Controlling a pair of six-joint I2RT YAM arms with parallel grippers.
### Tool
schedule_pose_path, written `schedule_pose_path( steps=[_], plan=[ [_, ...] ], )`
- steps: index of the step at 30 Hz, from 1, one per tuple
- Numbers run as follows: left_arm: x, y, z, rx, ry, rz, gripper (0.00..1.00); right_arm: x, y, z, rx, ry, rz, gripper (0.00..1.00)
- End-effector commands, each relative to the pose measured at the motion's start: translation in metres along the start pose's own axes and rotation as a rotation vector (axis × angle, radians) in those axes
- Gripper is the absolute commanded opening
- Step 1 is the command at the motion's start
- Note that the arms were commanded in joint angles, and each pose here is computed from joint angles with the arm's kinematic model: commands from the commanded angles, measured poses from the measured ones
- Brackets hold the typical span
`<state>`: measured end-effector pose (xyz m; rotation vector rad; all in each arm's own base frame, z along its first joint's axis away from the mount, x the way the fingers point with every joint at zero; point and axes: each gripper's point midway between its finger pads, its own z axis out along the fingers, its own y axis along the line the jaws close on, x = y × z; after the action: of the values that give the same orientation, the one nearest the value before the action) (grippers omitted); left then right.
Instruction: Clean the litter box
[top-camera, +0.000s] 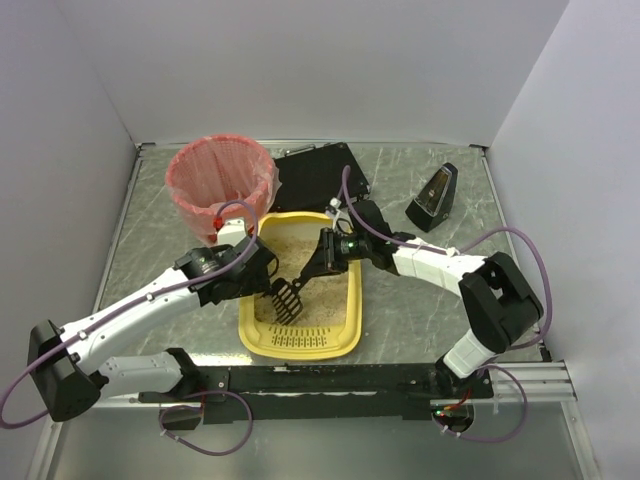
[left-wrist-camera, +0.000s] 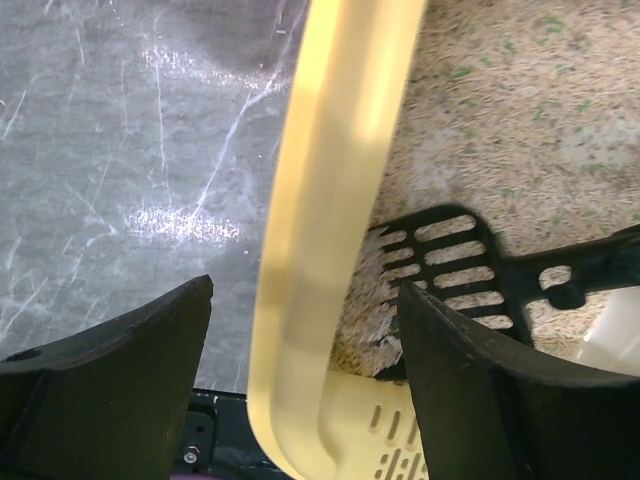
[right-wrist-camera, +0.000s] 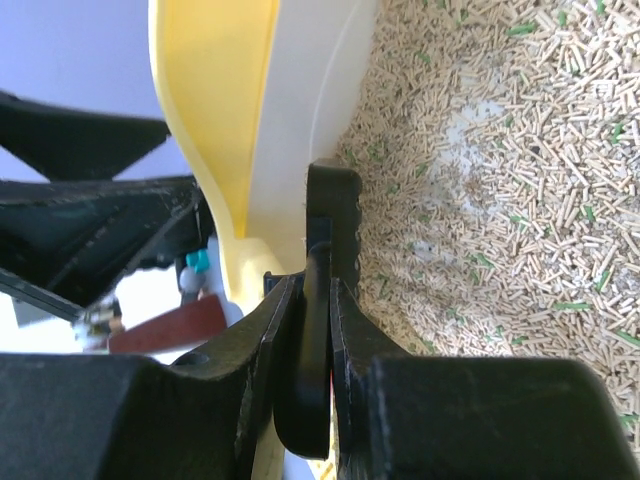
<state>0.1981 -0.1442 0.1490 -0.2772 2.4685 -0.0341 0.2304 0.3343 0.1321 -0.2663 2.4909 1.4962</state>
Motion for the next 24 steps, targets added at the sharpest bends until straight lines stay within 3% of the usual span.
schedule_pose_path(
  steps=[1,24],
  plan=[
    [-0.008,-0.007,-0.003,0.02,-0.026,-0.034,0.81,-0.019,-0.002,-0.019,0.094,-0.091,0.04,0.0],
    [0.008,-0.026,0.012,0.111,0.008,-0.062,0.76,-0.055,0.028,-0.033,0.108,-0.244,-0.114,0.0]
  ],
)
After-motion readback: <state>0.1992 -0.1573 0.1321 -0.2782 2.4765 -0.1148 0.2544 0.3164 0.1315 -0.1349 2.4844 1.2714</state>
